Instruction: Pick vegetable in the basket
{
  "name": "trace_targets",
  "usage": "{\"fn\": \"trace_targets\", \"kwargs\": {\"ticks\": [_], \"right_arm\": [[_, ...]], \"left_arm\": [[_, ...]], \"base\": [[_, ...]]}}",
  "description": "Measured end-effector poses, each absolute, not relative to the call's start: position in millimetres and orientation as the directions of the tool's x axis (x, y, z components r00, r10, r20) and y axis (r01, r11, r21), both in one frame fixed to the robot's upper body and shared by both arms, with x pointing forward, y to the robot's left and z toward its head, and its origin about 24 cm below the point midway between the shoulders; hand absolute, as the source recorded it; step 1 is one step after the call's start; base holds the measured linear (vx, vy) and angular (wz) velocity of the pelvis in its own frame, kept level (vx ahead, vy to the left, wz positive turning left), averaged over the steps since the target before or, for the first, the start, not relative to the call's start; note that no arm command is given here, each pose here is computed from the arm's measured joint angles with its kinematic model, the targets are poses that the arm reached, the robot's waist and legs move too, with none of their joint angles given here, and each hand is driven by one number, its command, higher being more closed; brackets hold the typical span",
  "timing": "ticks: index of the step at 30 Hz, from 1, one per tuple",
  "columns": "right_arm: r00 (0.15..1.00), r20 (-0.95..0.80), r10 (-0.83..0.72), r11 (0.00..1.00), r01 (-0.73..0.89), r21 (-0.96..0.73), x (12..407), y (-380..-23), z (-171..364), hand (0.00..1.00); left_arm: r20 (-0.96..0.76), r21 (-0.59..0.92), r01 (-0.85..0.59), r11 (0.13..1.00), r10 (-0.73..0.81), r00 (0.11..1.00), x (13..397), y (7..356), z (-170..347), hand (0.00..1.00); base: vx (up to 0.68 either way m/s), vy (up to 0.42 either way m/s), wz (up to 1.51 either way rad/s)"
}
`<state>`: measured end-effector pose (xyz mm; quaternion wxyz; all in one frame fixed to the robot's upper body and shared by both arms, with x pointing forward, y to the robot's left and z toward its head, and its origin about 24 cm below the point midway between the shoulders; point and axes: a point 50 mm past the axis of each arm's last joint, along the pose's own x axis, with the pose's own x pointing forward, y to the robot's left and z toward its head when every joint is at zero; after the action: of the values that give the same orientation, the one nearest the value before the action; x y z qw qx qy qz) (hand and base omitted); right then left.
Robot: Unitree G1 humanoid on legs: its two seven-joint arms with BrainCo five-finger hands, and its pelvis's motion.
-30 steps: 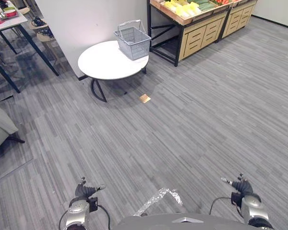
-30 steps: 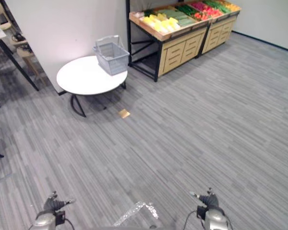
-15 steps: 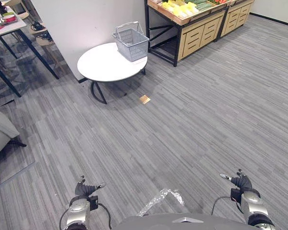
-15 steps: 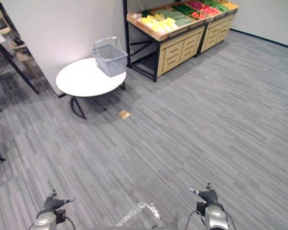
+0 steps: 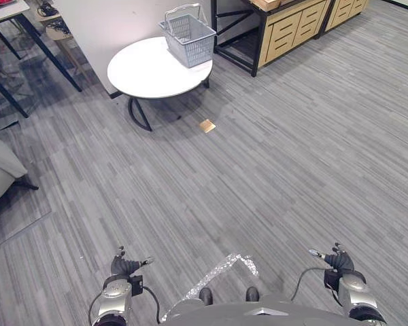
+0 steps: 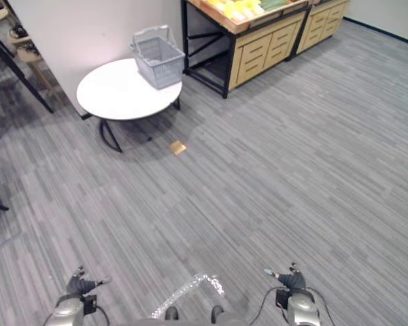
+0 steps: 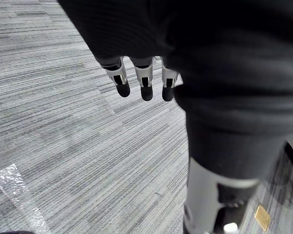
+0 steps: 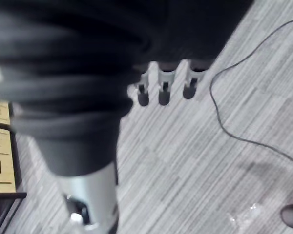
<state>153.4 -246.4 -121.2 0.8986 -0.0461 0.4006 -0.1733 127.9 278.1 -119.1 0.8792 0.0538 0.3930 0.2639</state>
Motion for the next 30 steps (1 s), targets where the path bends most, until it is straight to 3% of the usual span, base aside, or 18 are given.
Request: {"fn": "trace_targets", "kwargs": {"ticks": [5,10,17,20,27,30], "right_arm": [[0.661,-0.659,-0.359,0.933,0.277,-0.231,157.4,-246.5,-112.9,0.00],[0.628,-0.667,-0.401,0.916,0.281,-0.286,160.5,-270.9,-111.4,0.00],[0.628,-0.702,-0.335,0.942,0.226,-0.248,158.9,-248.6,-120.7,0.00],[0.679,-0.670,-0.301,0.951,0.163,-0.262,169.2,-241.4,-114.4,0.00],[0.863,-0.377,-0.336,0.890,0.160,-0.426,217.1,-255.4,-50.6,0.00],[0.899,-0.264,-0.349,0.831,0.167,-0.530,243.1,-268.5,-21.2,0.00]], "left_arm": [[-0.682,0.225,-0.447,0.866,0.468,0.562,128.6,252.7,-125.0,0.00],[-0.680,0.235,-0.449,0.862,0.476,0.558,124.3,256.0,-124.8,0.00],[-0.667,0.288,-0.444,0.849,0.511,0.543,110.2,273.1,-121.9,0.00],[-0.660,0.301,-0.428,0.852,0.511,0.551,111.2,275.5,-120.0,0.00],[-0.588,0.314,-0.387,0.867,0.497,0.638,139.7,278.6,-105.1,0.00],[-0.628,0.294,-0.388,0.874,0.482,0.611,134.9,266.7,-114.9,0.00]], "base": [[0.24,-0.016,-0.40],[0.51,0.158,-0.34],[0.62,0.229,0.11],[0.54,0.039,0.55],[0.58,-0.302,1.21],[0.54,-0.447,0.60]]}}
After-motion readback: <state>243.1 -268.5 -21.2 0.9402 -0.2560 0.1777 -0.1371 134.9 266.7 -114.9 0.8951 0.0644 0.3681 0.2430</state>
